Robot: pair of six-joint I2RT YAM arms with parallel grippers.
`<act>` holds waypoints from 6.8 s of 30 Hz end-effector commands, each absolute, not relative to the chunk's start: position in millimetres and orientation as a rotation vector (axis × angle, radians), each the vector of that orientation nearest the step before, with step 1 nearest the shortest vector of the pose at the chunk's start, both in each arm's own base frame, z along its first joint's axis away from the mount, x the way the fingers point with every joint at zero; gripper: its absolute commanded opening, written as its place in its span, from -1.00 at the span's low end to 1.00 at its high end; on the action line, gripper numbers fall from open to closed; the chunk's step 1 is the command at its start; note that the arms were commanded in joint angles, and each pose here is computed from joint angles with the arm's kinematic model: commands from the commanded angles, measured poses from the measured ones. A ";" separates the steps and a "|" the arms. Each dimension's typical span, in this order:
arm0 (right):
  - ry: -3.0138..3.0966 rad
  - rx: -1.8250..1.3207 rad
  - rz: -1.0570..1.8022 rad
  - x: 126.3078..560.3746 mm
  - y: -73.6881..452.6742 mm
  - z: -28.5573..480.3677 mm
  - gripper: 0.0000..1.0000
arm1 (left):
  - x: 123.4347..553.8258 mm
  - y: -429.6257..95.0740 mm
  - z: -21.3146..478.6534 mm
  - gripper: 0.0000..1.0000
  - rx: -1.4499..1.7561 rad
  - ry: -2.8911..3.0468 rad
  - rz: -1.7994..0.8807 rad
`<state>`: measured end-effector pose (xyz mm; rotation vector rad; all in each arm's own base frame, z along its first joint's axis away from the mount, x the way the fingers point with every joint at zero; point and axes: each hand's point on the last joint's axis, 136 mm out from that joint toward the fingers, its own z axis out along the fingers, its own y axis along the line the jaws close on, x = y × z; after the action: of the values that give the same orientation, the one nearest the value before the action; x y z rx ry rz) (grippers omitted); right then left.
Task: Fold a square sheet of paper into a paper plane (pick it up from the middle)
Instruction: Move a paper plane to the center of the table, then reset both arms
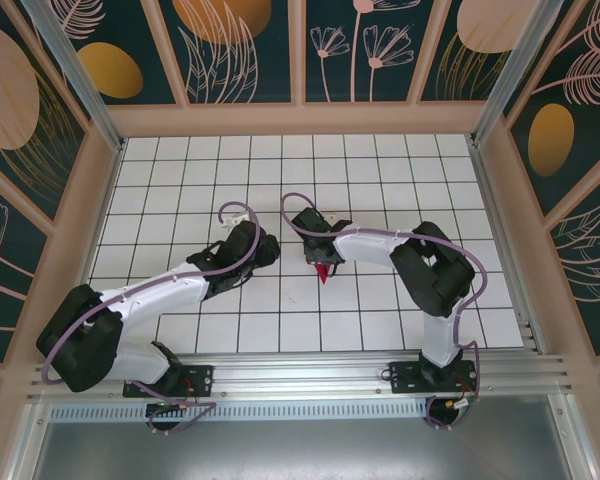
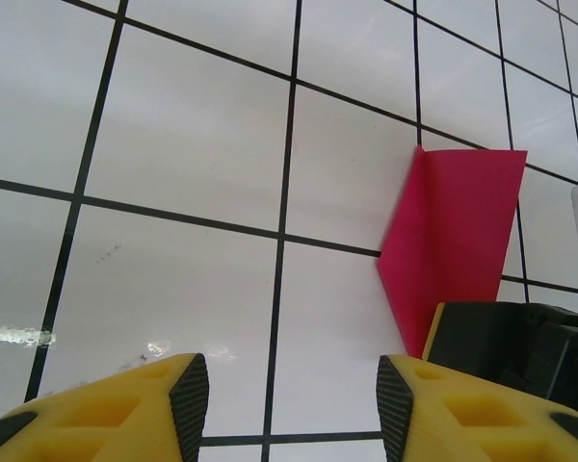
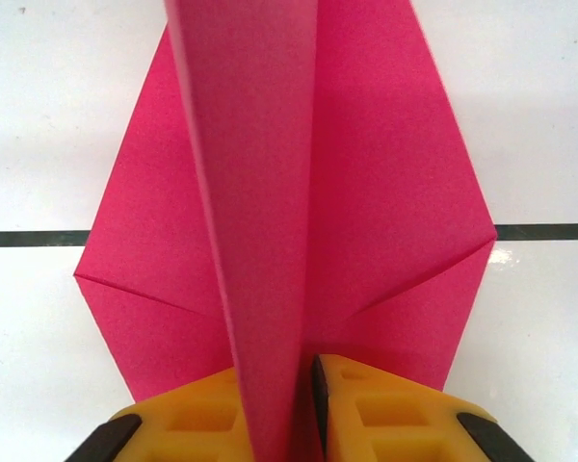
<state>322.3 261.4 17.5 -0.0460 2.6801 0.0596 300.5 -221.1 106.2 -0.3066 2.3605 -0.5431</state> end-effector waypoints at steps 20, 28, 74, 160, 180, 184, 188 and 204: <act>2.685 -0.034 0.051 325.8 244.8 29.2 -0.68 | 311.8 -230.8 113.5 -0.01 -0.298 2.341 -0.546; 2.654 0.006 0.017 332.0 222.3 44.1 -0.71 | 310.9 -227.8 114.1 -0.01 -0.297 2.333 -0.536; 2.705 -0.088 0.108 319.1 235.1 24.9 -0.55 | 312.9 -217.5 131.1 0.00 -0.306 2.270 -0.509; 1.720 0.121 0.094 375.9 -12.8 120.7 0.45 | 322.8 48.6 170.7 0.97 -0.500 1.668 0.370; 1.706 0.150 0.034 375.1 -15.5 120.7 0.98 | 370.2 25.3 145.5 0.97 -0.227 1.627 0.146; 1.706 0.150 0.034 375.2 -15.4 120.8 0.98 | 362.0 31.8 139.4 0.97 -0.264 1.610 0.146; 1.706 0.149 0.035 375.1 -15.2 120.7 0.98 | 365.7 40.1 140.9 0.97 -0.309 1.599 0.164; 1.705 0.150 0.034 375.1 -15.4 121.1 0.98 | 364.4 39.7 140.8 0.97 -0.307 1.600 0.164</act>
<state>369.7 -18.0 105.3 0.1557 1.7648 0.0131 362.1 38.2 127.2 -0.2838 1.6566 0.1890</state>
